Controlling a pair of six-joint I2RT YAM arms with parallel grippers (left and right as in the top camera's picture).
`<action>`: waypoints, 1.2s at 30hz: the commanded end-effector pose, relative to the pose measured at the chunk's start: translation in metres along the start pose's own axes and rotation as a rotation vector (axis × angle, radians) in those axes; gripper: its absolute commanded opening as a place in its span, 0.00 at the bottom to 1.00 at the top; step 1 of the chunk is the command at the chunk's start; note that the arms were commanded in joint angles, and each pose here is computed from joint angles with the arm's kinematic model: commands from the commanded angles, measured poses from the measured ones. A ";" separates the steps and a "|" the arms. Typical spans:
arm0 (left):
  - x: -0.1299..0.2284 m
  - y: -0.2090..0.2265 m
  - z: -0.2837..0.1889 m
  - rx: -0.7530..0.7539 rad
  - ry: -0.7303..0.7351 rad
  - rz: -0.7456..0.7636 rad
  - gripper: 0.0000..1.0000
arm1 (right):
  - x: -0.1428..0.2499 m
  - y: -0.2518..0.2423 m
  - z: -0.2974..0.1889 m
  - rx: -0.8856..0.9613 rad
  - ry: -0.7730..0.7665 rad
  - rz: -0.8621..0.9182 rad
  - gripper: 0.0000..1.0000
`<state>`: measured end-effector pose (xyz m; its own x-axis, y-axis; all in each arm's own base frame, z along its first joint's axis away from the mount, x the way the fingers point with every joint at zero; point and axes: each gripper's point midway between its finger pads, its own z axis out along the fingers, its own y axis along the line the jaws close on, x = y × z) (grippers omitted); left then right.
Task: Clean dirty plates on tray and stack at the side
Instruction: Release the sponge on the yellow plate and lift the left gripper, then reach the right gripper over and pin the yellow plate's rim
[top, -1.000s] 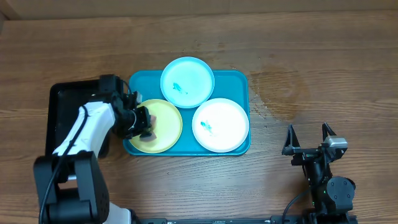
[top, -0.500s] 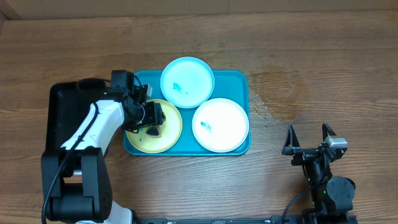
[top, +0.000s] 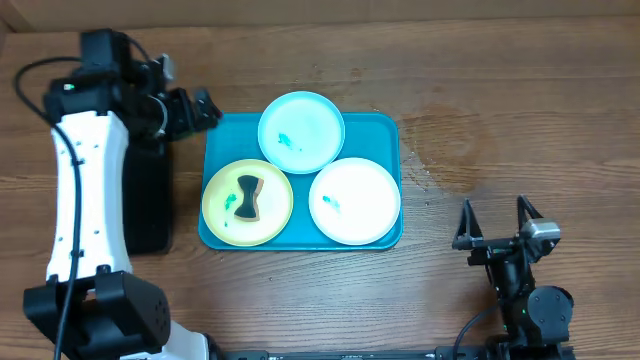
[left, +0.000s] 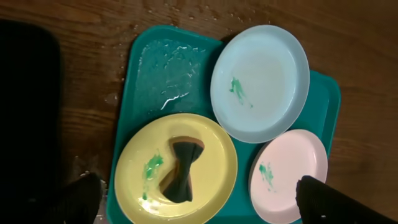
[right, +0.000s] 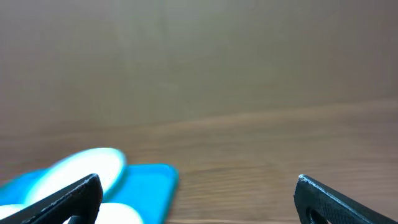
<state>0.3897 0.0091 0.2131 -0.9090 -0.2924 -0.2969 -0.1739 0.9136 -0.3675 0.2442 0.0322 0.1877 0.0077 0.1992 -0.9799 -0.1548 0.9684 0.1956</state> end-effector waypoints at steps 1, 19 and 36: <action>0.000 0.003 -0.007 -0.004 -0.002 -0.001 1.00 | -0.015 0.041 -0.005 -0.234 -0.044 0.141 1.00; -0.004 0.018 -0.007 -0.092 -0.020 -0.011 1.00 | -0.226 0.150 -0.018 -0.590 0.307 0.052 1.00; 0.001 0.019 -0.007 -0.094 0.003 -0.019 1.00 | 0.005 0.235 0.115 -0.197 1.077 0.202 0.69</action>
<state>0.3804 0.0263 0.2076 -0.9108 -0.3079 -0.2749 -0.2271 0.9300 -0.2891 0.2960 0.2756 0.2736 -0.8615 -0.0874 -0.5001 -0.3932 0.7379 0.5485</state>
